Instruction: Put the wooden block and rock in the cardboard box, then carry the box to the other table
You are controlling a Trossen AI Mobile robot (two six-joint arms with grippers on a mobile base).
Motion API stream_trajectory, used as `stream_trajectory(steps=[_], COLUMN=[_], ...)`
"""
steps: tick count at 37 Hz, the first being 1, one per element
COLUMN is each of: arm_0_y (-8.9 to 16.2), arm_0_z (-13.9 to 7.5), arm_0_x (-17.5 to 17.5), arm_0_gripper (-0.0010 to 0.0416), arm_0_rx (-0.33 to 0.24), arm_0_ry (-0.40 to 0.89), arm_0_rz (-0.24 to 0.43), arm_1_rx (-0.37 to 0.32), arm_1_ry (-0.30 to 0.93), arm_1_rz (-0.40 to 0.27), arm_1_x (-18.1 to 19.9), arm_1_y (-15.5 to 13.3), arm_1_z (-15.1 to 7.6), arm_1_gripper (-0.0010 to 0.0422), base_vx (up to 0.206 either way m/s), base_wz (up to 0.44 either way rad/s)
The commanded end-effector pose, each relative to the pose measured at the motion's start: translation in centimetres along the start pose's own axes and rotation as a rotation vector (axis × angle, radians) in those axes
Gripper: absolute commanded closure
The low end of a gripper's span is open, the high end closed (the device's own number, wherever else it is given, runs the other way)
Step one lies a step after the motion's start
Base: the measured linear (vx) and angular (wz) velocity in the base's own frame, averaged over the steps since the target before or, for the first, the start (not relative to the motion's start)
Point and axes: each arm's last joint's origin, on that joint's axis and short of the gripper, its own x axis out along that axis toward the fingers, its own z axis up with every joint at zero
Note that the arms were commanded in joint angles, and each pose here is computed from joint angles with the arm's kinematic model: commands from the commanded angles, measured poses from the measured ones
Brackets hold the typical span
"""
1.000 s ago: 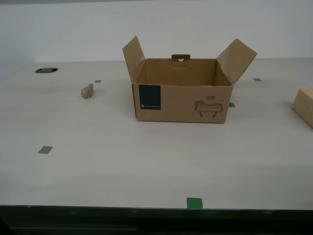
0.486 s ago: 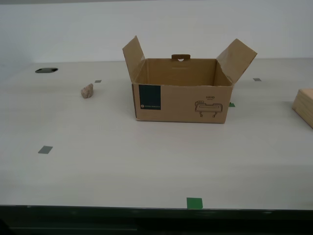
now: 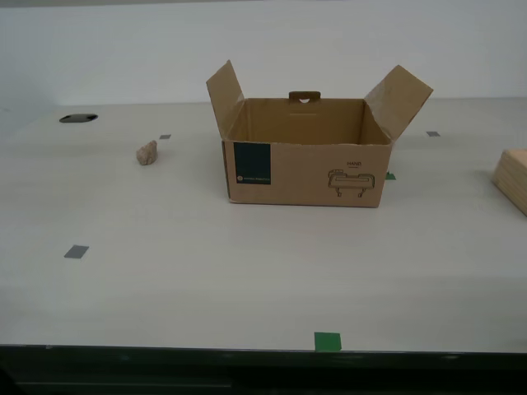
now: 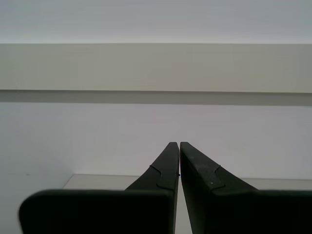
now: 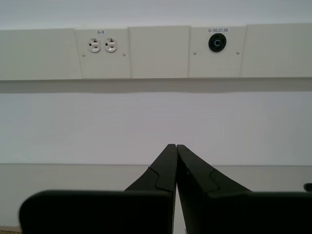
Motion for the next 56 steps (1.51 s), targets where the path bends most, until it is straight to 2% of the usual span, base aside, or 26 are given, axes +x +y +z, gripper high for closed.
stream_trajectory(steps=[1, 49, 56], arm_0_y=[-0.01, -0.01, 0.01], arm_0_z=[0.05, 0.09, 0.83], arm_0_x=[0.00, -0.11, -0.05], arm_0_gripper=[0.0406, 0.0406, 0.0406], arm_0_rx=[0.002, 0.001, 0.001], arm_0_ry=[-0.003, 0.002, 0.073], arm_0_rz=[-0.001, -0.001, -0.003], arm_1_rx=[0.004, -0.007, -0.007], arm_1_ry=[-0.005, -0.004, 0.032], arm_1_rz=[0.000, 0.000, -0.001], arm_1_x=[0.00, 0.00, 0.10], arm_1_y=[0.00, -0.01, -0.02], arm_1_z=[0.07, 0.05, -0.01], arm_1_gripper=[0.0412, 0.0412, 0.0412], base_vx=[0.000, 0.000, 0.000], base_wz=[0.000, 0.000, 0.000])
